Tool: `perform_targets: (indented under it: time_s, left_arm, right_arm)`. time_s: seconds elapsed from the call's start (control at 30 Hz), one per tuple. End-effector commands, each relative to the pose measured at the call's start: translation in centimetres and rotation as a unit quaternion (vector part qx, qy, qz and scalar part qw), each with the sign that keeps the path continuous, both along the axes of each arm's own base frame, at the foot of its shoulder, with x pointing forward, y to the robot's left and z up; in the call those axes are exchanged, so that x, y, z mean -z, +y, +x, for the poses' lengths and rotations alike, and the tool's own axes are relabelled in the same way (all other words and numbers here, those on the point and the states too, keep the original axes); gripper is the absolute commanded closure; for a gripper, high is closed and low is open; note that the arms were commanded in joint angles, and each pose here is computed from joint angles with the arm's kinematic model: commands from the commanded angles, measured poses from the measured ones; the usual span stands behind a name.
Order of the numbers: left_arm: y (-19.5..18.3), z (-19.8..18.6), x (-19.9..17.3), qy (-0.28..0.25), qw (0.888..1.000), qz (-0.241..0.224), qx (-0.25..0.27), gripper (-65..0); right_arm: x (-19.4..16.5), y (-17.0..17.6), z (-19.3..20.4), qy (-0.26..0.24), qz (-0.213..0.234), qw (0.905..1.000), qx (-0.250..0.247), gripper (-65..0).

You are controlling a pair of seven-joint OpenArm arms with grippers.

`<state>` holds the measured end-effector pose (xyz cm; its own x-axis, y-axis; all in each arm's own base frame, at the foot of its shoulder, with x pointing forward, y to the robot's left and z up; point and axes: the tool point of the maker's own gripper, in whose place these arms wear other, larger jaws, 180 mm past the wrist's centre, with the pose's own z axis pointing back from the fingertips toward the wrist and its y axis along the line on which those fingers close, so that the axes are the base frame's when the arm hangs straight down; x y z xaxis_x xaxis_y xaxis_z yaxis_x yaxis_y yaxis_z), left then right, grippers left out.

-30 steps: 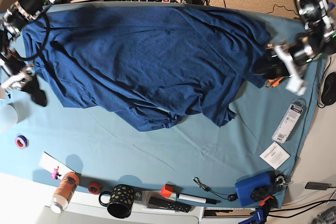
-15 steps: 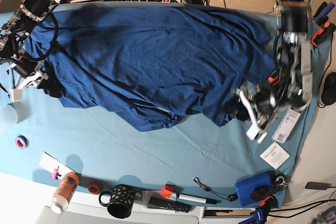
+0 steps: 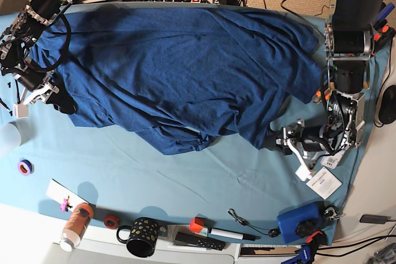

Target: Layout the t-shirt on the table in an organized manner, then fold the t-shirt properly

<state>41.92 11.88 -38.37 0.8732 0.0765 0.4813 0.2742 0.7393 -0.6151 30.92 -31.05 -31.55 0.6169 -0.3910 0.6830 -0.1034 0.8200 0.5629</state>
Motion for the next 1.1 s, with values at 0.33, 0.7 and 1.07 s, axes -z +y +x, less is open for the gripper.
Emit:
perform_targets:
  time_s: [0.33,0.7,1.07]
  left_arm:
    - [1.5,0.0,-1.1,0.009,0.999,0.023,0.024,-30.9]
    - [0.2,-3.1,-0.5,0.039,0.996,-0.017,0.075,-30.9]
    - [-2.9,-3.8,1.2,0.04,0.996,-0.027,0.081,-30.9]
  right_arm:
    - [-2.0,-0.8,0.8,-0.031,-0.007,0.9995,0.005,-22.0]
    - [-2.0,-0.8,0.8,-0.031,-0.007,0.9995,0.005,-22.0]
    - [-2.0,-0.8,0.8,-0.031,-0.007,0.9995,0.005,-22.0]
